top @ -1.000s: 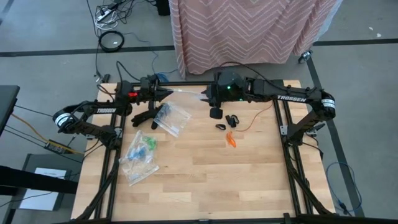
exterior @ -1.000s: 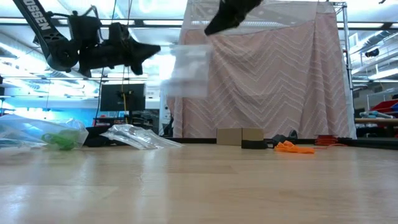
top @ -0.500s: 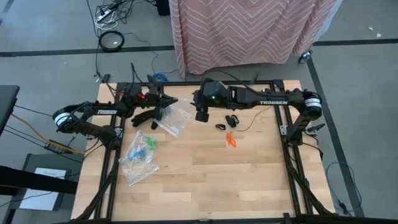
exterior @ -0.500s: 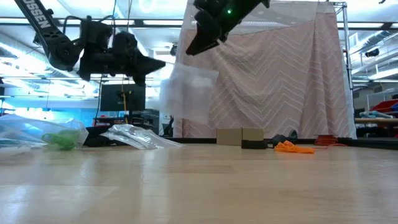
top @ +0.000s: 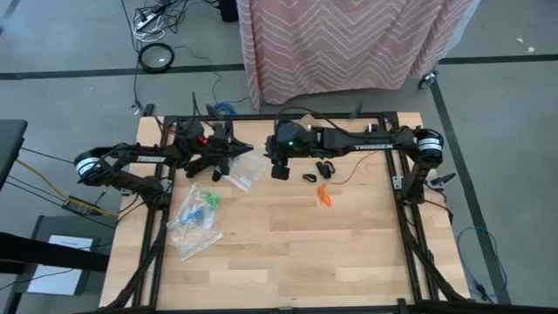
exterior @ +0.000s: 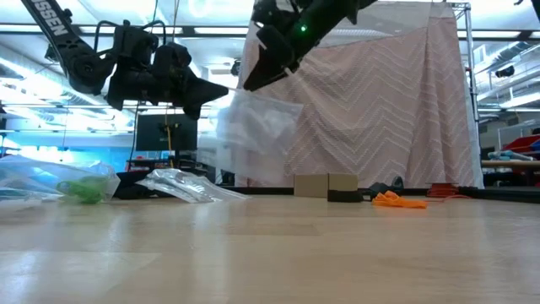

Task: Sort rubber bands
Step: Open the transparent zip bag

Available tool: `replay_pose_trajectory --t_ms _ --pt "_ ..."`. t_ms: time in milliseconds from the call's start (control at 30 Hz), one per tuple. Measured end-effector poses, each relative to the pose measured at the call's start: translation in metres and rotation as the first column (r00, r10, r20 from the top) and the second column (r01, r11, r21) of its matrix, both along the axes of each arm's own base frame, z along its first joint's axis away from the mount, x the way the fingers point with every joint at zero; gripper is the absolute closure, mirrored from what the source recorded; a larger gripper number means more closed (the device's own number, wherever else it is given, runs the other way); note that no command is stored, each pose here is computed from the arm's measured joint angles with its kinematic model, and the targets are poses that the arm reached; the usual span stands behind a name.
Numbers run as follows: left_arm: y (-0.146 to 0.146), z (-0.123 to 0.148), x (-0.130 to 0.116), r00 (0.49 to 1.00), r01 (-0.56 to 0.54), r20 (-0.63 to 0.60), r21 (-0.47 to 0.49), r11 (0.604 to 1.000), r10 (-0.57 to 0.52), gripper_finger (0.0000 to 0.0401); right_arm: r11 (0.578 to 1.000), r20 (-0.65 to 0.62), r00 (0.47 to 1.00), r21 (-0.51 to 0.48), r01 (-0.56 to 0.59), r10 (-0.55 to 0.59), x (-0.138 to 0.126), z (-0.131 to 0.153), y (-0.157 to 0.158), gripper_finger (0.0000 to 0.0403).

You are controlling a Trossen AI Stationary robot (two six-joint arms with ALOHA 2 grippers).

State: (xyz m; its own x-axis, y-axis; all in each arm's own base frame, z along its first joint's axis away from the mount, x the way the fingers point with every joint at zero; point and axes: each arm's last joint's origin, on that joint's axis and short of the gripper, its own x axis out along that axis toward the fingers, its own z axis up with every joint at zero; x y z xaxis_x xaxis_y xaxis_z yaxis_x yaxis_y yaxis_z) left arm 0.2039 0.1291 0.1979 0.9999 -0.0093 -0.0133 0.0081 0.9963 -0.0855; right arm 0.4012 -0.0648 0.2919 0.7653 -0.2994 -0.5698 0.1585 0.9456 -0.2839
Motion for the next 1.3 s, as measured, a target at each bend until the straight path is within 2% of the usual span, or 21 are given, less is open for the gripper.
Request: replay_pose_trajectory --t_ms 367,533,1067,1200,1300 --pt "-0.011 -0.001 0.007 1.000 0.024 -0.010 0.017 1.000 -0.024 0.0401 1.000 0.024 1.000 0.010 0.016 -0.017 -0.001 0.003 -0.005 0.0249" --pt "-0.012 0.001 0.008 1.000 0.017 0.012 0.033 0.999 -0.017 0.0401 0.997 0.040 0.999 0.073 -0.018 0.015 -0.001 0.003 -0.007 0.0250" --pt "-0.013 0.003 0.008 1.000 0.010 0.023 0.037 0.999 -0.010 0.0401 0.994 0.025 0.999 0.095 -0.045 0.042 -0.001 0.001 -0.006 0.0251" --pt "-0.013 0.003 0.009 1.000 0.013 0.028 0.040 0.999 -0.014 0.0401 0.995 0.007 0.999 0.098 -0.034 0.033 -0.003 0.000 -0.009 0.0258" --pt "-0.014 0.003 0.009 0.999 0.015 0.030 0.041 0.999 -0.017 0.0401 0.995 0.002 0.999 0.089 -0.037 0.037 -0.003 -0.001 -0.010 0.0280"
